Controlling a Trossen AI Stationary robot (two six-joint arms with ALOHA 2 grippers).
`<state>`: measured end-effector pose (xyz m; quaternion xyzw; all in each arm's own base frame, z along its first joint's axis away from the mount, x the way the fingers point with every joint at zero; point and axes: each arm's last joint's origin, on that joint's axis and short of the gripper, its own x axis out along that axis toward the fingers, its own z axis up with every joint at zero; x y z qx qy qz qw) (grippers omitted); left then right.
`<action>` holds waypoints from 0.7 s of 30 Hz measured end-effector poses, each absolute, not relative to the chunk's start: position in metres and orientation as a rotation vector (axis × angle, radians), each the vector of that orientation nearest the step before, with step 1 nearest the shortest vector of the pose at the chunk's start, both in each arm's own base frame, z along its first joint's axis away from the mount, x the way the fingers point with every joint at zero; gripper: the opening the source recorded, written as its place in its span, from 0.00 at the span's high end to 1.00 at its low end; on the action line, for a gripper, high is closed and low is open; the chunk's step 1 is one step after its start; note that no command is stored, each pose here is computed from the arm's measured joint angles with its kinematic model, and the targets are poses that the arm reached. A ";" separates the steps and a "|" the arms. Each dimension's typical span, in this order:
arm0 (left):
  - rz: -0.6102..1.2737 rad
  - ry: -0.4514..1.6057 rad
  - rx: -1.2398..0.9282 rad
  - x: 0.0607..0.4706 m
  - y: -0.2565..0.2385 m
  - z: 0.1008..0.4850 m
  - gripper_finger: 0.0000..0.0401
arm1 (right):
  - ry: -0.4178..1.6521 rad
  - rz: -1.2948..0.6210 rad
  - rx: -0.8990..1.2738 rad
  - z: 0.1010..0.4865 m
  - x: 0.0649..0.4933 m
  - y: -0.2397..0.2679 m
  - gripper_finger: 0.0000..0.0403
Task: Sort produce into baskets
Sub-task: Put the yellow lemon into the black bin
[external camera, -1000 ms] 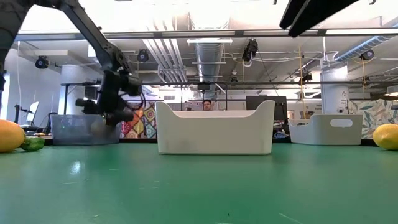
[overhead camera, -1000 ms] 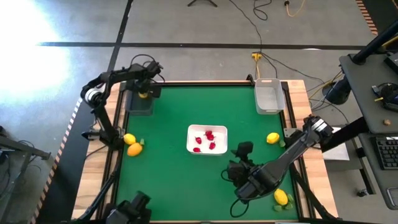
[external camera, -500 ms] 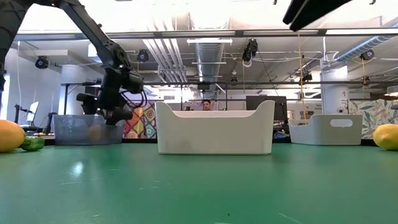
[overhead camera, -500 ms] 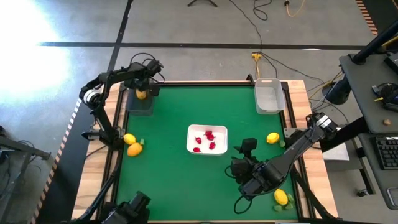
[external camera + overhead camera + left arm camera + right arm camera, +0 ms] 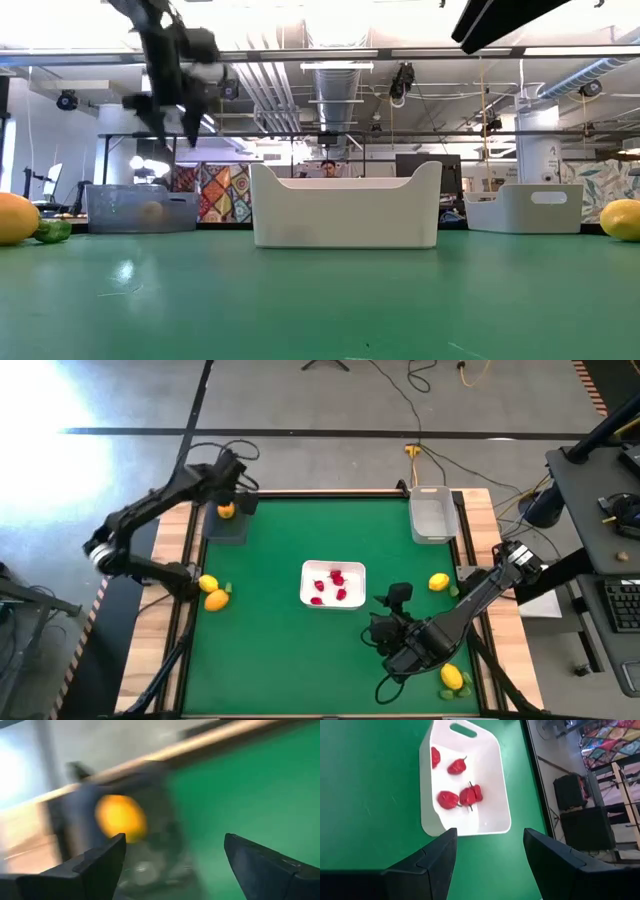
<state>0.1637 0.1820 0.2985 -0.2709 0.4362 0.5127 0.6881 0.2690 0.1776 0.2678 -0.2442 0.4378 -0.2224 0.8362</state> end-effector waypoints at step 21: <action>0.584 1.171 -0.573 0.177 -0.060 0.259 0.21 | 0.851 -0.363 -0.631 0.254 0.311 0.157 0.45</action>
